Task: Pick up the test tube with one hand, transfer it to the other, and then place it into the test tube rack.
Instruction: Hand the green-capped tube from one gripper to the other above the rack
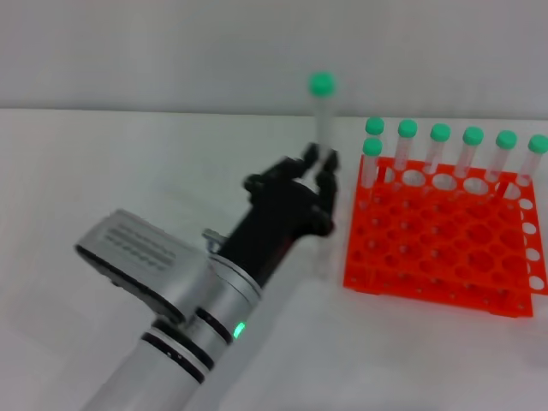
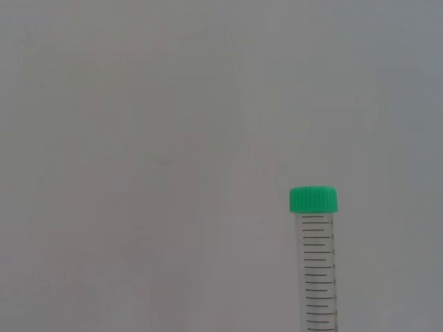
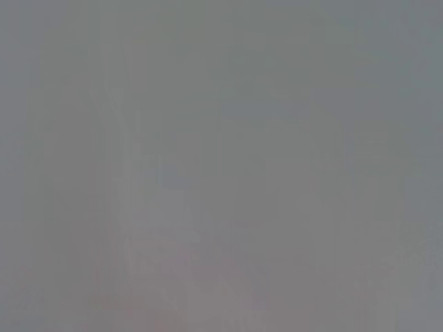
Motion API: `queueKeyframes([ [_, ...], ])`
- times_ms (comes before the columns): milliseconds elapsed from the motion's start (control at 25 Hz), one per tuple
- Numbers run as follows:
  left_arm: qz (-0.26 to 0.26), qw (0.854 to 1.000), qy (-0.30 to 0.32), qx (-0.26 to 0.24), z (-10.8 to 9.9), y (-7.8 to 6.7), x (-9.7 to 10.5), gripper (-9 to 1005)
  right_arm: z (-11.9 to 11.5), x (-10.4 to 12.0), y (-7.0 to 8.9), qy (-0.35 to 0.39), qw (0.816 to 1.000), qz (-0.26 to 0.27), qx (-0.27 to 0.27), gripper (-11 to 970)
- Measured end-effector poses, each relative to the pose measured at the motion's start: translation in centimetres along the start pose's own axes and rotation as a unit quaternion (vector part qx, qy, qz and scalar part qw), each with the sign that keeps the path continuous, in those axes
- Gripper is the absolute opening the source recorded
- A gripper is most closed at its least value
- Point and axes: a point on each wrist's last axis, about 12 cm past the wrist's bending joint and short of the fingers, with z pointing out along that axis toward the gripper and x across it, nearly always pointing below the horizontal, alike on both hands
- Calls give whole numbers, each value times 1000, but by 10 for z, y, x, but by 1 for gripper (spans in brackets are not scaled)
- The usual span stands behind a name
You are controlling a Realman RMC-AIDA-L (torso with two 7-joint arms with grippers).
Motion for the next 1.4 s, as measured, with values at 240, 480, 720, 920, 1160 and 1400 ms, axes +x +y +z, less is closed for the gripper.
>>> queueKeyframes([
  [240,19,998,19,51,1,-14,4,180,-1,-19,5,-14,994,1,-106,821],
  [480,26,995,50,80,6,-26,10,180,5,-29,12,25,981,14,-191,766],
  [720,35,991,74,106,13,-34,12,181,17,-33,33,60,955,14,-291,675],
  [920,44,988,84,120,17,-37,12,181,35,-24,54,76,941,16,-328,675],
  [1160,56,985,85,138,18,-41,13,181,51,-18,68,83,939,17,-333,676],
  [1400,60,984,89,143,20,-43,13,181,59,-17,73,86,938,25,-334,676],
])
